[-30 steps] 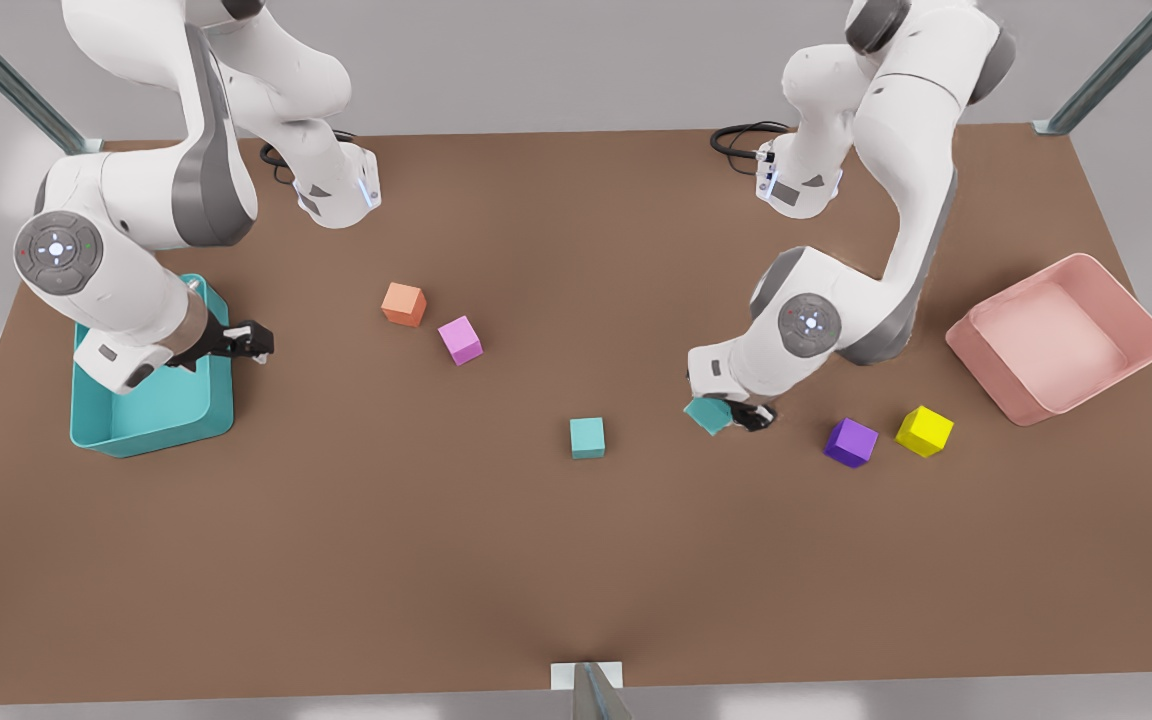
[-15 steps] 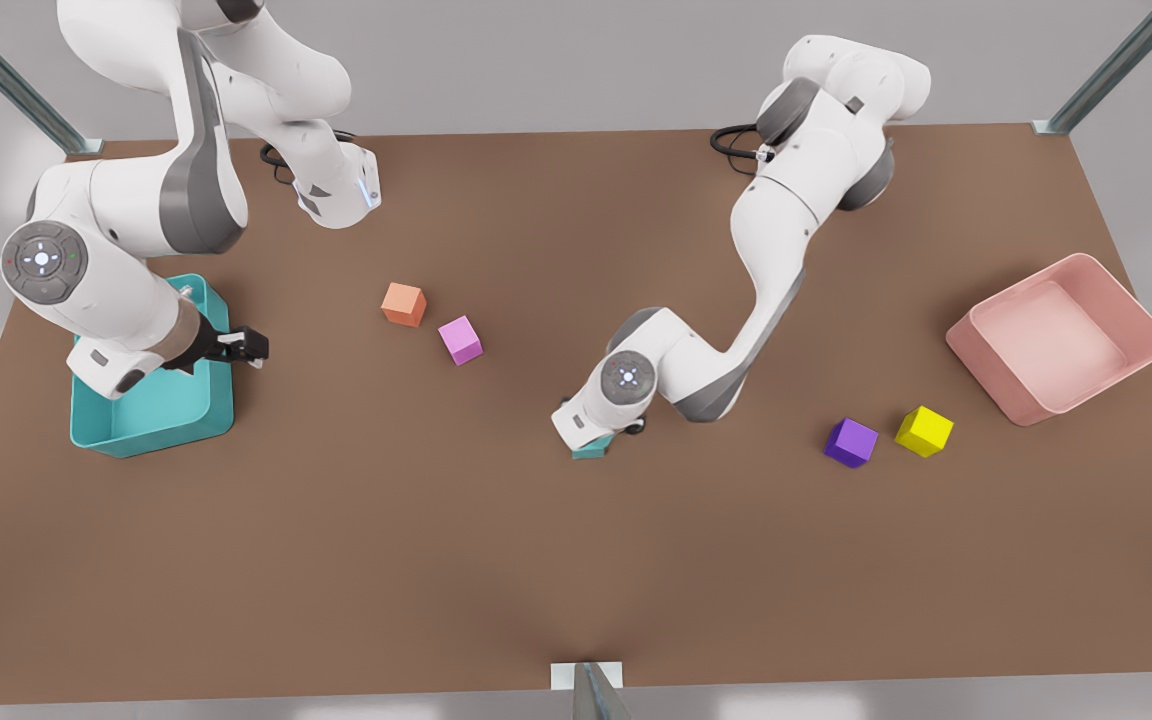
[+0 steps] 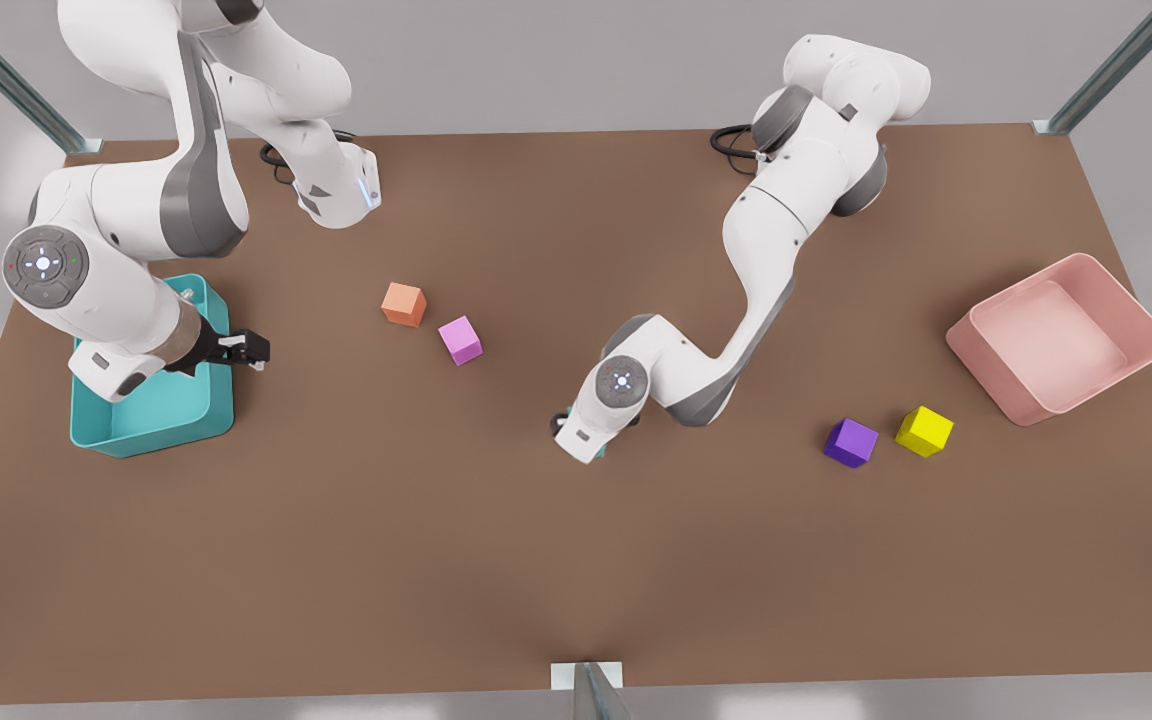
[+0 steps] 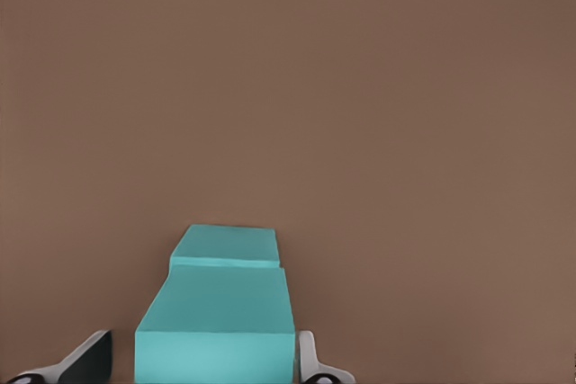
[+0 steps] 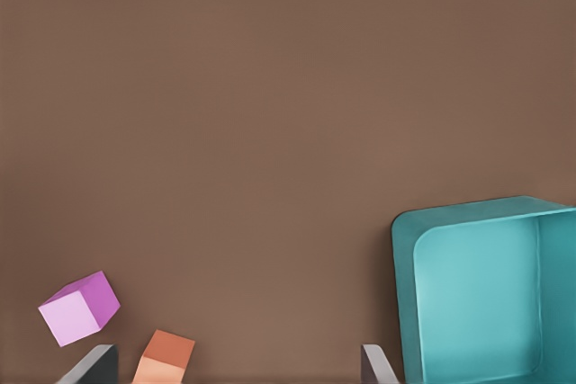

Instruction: Stack the two blue cubes on top of each other

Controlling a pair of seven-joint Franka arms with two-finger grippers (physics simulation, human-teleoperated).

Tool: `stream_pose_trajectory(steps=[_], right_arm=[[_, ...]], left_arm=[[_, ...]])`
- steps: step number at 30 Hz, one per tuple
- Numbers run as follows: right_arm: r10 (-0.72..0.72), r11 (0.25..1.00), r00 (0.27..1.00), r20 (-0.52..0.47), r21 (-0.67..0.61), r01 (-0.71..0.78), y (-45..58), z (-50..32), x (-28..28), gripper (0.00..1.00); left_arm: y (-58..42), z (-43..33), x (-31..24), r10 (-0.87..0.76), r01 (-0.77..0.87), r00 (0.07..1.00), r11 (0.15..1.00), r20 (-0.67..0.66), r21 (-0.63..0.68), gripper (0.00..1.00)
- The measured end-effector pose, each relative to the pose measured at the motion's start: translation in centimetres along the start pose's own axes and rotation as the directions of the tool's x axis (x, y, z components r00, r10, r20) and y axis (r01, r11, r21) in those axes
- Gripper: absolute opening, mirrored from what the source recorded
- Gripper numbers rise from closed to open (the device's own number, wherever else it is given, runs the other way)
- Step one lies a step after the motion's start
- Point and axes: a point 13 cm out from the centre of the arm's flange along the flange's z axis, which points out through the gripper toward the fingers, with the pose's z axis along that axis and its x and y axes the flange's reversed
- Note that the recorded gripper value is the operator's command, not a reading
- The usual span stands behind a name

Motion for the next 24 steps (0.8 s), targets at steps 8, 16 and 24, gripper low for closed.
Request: stream_pose_trajectory(steps=[8, 16, 24], right_arm=[[0.004, 1.0, 1.0, 0.0, -0.001, -0.004, -0.2, 0.0, 0.0, 1.0], [0.008, 1.0, 1.0, 0.0, -0.001, -0.008, -0.4, 0.0, 0.0, 1.0], [0.002, 1.0, 1.0, 0.023, 0.01, -0.002, 0.1, -1.2, -0.3, 1.0]], left_arm=[[0.6, -3.5, -1.3, -0.115, 0.115, 0.993, 0.993, 0.019, 0.014, 1.0], [25.1, -20.8, -14.3, -0.44, 0.439, 0.898, 0.898, 0.027, 0.036, 1.0], [43.4, -36.5, -1.1, -0.411, 0.408, 0.912, 0.9, 0.017, -0.155, 1.0]])
